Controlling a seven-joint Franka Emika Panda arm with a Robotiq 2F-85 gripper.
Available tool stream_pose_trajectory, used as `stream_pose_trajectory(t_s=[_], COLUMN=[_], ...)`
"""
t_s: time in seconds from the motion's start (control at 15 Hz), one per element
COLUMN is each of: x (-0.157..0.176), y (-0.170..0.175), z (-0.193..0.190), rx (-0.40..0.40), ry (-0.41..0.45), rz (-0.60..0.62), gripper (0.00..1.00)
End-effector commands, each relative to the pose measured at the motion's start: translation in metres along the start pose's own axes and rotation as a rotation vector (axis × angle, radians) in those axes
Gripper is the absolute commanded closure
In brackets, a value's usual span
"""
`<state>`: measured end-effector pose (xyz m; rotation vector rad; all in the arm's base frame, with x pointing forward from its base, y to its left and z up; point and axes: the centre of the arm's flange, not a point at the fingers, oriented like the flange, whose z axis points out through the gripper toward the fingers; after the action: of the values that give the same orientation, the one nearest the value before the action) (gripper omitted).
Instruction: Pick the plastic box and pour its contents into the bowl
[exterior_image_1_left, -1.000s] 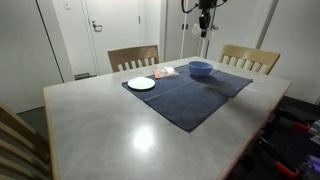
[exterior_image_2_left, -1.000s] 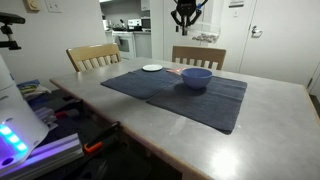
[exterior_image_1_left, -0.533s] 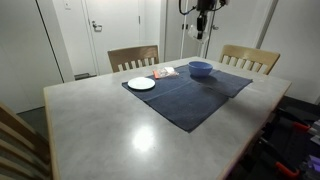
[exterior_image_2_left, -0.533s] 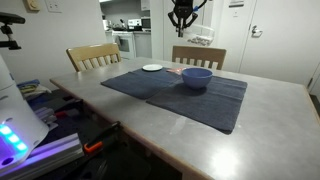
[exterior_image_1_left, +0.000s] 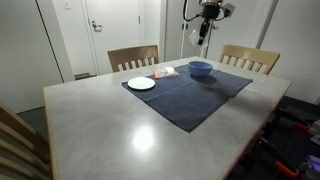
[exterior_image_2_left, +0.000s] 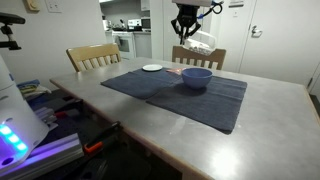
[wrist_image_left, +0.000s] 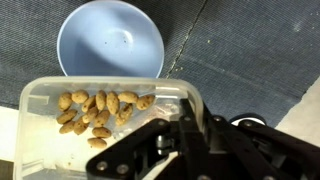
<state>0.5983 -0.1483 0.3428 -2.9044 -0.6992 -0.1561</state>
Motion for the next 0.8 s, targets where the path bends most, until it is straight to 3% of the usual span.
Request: stream_pose_trajectory(t_s=[0.0, 0.73], x=[-0.015, -0.01], y=[-0.005, -0.024], z=[0.001, 0.026], rx=[0.017, 0.063], ry=[0.066, 0.158], rz=[-0.06, -0.149], gripper=[0.98, 0.98])
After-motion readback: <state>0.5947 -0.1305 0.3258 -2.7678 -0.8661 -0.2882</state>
